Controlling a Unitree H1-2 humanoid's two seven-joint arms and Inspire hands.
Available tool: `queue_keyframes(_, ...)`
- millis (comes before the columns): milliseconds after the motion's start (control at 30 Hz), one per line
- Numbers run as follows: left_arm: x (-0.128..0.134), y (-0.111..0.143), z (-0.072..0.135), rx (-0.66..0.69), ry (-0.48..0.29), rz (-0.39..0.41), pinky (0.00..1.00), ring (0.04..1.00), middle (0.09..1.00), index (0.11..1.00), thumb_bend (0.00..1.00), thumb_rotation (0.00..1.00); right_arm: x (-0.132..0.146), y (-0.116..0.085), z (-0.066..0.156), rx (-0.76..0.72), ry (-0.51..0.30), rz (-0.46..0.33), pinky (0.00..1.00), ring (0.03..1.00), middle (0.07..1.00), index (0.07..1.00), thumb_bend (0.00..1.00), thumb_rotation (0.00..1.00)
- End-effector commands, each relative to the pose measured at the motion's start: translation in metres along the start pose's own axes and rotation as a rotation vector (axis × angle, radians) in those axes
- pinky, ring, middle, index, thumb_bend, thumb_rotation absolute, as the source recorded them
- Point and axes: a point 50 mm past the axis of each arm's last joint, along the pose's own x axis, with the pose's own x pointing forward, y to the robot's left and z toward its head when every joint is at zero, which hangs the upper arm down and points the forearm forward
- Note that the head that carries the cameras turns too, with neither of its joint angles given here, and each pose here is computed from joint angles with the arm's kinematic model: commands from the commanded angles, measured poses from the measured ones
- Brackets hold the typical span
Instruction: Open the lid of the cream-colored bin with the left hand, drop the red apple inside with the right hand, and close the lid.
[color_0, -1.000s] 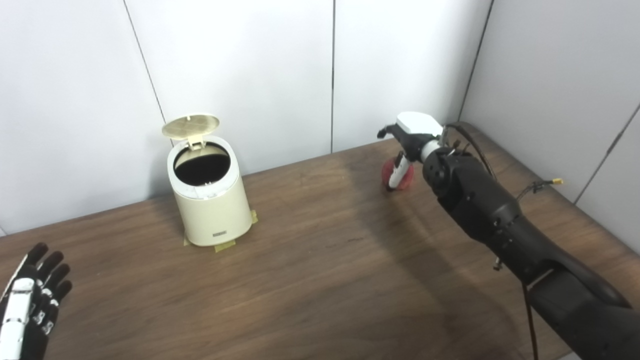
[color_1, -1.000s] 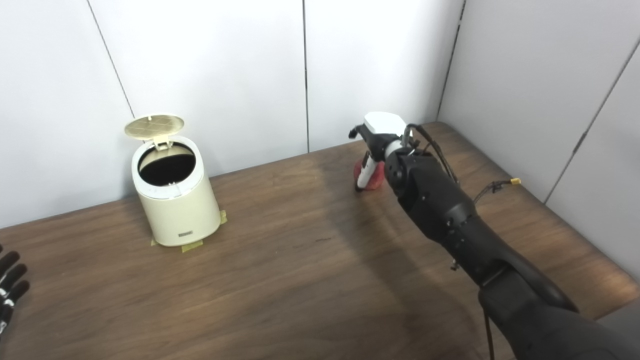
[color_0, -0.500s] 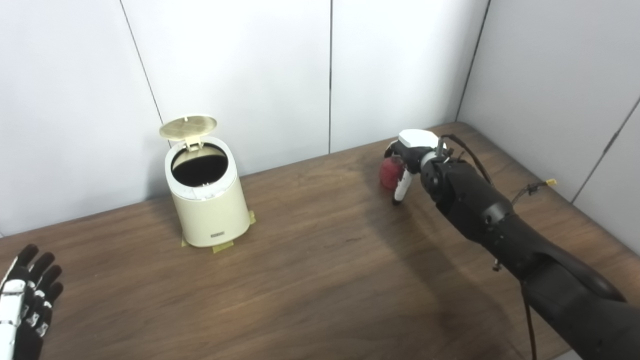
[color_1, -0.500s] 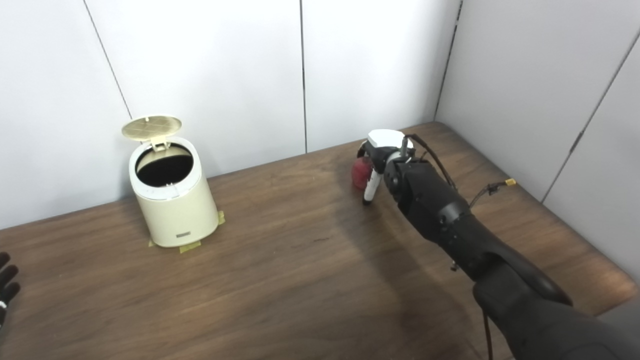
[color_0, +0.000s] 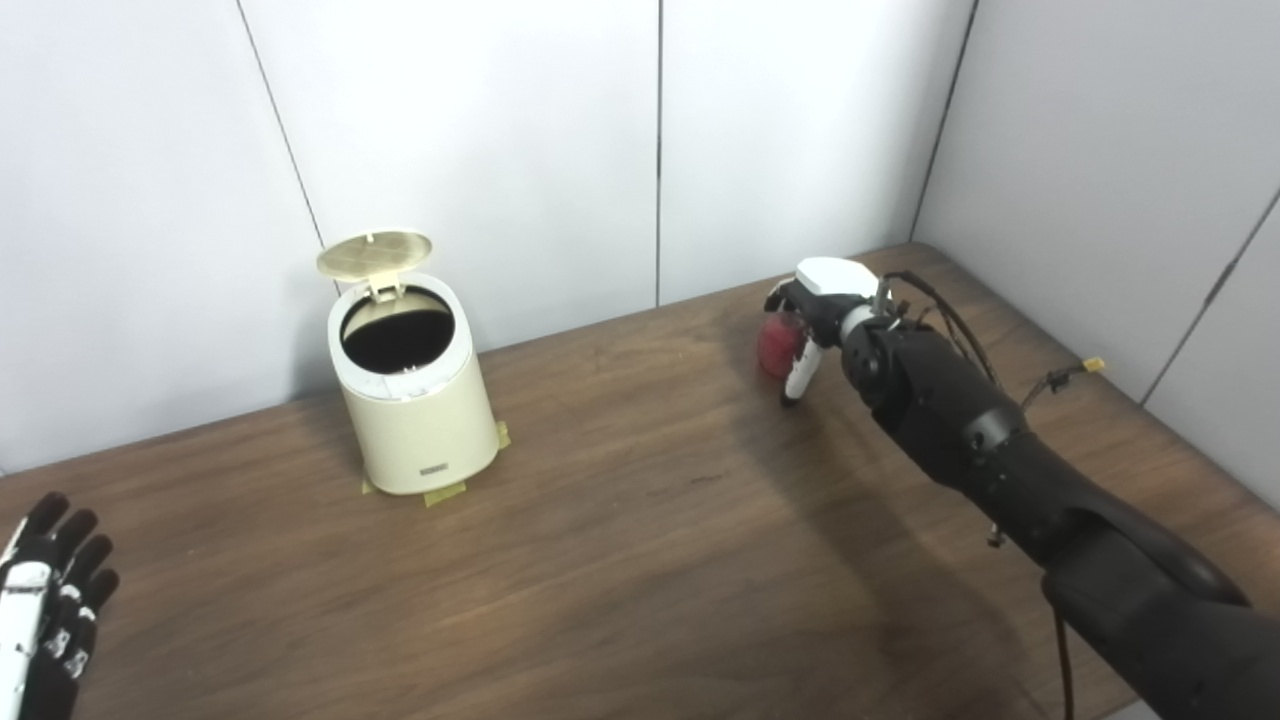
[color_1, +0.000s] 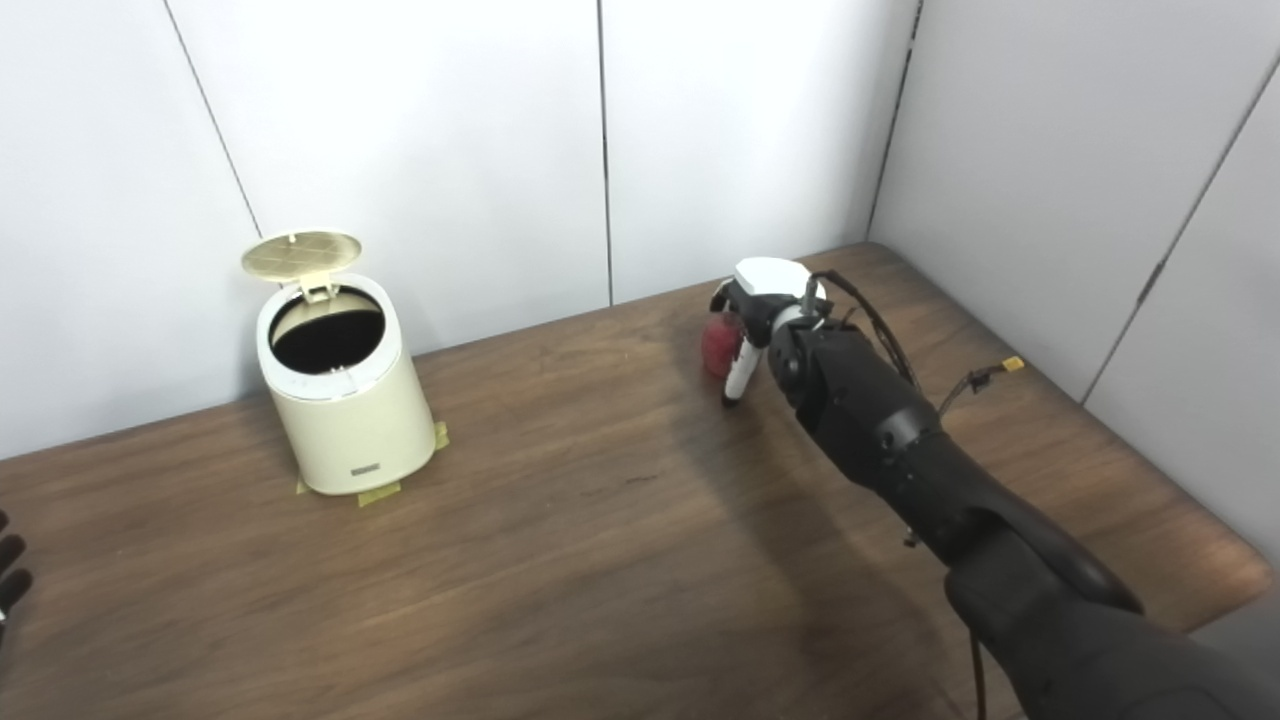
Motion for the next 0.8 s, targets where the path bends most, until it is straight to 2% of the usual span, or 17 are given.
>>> queue_keyframes(0, 0.0035, -0.0029, 0.0206, 0.02, -0.073, -0.025, 1.0, 0.982, 0.975, 1.0, 0.36, 0.73, 0.0033, -0.0299, 0.0002, 0.048, -0.046, -0.13, 0.58, 0.629, 0.685, 0.66, 0.86, 0.01)
queue_keyframes(33, 0.0036, -0.0032, 0.0206, 0.02, -0.073, -0.024, 1.0, 0.981, 0.973, 1.0, 0.36, 0.72, 0.003, -0.0296, -0.0008, 0.062, -0.054, -0.141, 0.55, 0.54, 0.603, 0.568, 0.7, 0.01)
queue_keyframes(67, 0.0036, -0.0036, 0.0207, 0.019, -0.073, -0.024, 1.0, 0.98, 0.974, 1.0, 0.36, 0.72, 0.0027, -0.029, -0.0017, 0.068, -0.06, -0.15, 0.53, 0.485, 0.552, 0.509, 0.59, 0.0)
queue_keyframes(133, 0.0034, -0.0048, 0.021, 0.019, -0.073, -0.028, 1.0, 0.983, 0.977, 1.0, 0.34, 0.72, 0.0015, -0.0279, -0.0025, 0.071, -0.074, -0.162, 0.49, 0.462, 0.527, 0.472, 0.54, 0.0)
queue_keyframes(433, 0.0034, -0.0068, 0.0211, 0.019, -0.073, -0.026, 1.0, 0.98, 0.973, 1.0, 0.3, 0.75, 0.0005, -0.0253, -0.0022, 0.082, -0.083, -0.191, 0.47, 0.442, 0.521, 0.466, 0.52, 0.0)
queue_keyframes(667, 0.0037, -0.0102, 0.0211, 0.016, -0.075, -0.028, 1.0, 0.974, 0.967, 1.0, 0.29, 0.73, -0.0008, -0.0241, -0.0019, 0.089, -0.093, -0.202, 0.48, 0.44, 0.519, 0.469, 0.52, 0.0)
queue_keyframes(767, 0.0039, -0.0112, 0.0208, 0.015, -0.075, -0.026, 1.0, 0.987, 0.977, 1.0, 0.27, 0.73, -0.0063, -0.0287, 0.0044, 0.08, -0.12, -0.235, 0.48, 0.435, 0.514, 0.473, 0.52, 0.0)
